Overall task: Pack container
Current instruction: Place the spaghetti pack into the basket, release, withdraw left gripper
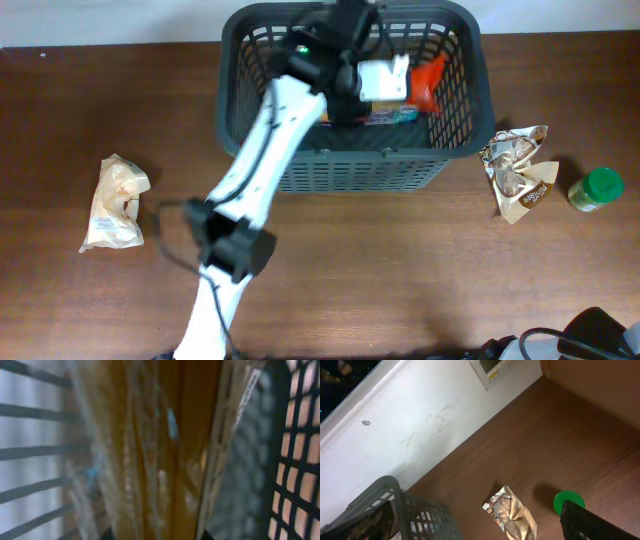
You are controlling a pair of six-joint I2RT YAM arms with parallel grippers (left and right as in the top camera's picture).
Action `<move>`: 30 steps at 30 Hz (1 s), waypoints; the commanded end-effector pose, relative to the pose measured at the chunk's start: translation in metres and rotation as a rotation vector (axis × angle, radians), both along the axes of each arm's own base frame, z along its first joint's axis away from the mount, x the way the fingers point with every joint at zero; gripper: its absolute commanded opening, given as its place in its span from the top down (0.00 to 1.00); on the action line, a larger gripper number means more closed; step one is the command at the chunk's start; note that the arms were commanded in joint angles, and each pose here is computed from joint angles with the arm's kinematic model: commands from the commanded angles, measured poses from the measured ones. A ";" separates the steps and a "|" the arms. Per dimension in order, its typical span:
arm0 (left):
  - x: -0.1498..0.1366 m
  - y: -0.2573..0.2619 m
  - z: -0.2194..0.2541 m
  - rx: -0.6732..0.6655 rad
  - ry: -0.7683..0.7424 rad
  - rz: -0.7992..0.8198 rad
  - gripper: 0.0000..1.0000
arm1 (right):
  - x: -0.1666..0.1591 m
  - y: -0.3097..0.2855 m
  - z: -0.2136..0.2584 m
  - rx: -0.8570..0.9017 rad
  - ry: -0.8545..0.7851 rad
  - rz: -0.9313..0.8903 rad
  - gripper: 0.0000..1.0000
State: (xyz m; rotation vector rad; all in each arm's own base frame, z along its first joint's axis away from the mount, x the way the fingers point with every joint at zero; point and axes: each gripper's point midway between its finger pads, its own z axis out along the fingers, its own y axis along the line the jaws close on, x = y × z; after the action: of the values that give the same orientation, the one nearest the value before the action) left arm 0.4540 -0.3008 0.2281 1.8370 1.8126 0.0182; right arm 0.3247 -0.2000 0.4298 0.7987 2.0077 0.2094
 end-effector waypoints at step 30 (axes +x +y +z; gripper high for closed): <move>-0.072 0.302 0.246 -0.456 -0.344 1.187 0.01 | 0.000 -0.001 0.001 -0.005 -0.001 0.002 0.01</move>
State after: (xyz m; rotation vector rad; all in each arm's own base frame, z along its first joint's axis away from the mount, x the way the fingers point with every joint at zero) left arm 0.3835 -0.0536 0.4935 0.4824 2.0022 0.2675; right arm 0.3247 -0.2000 0.4296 0.7988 2.0084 0.2095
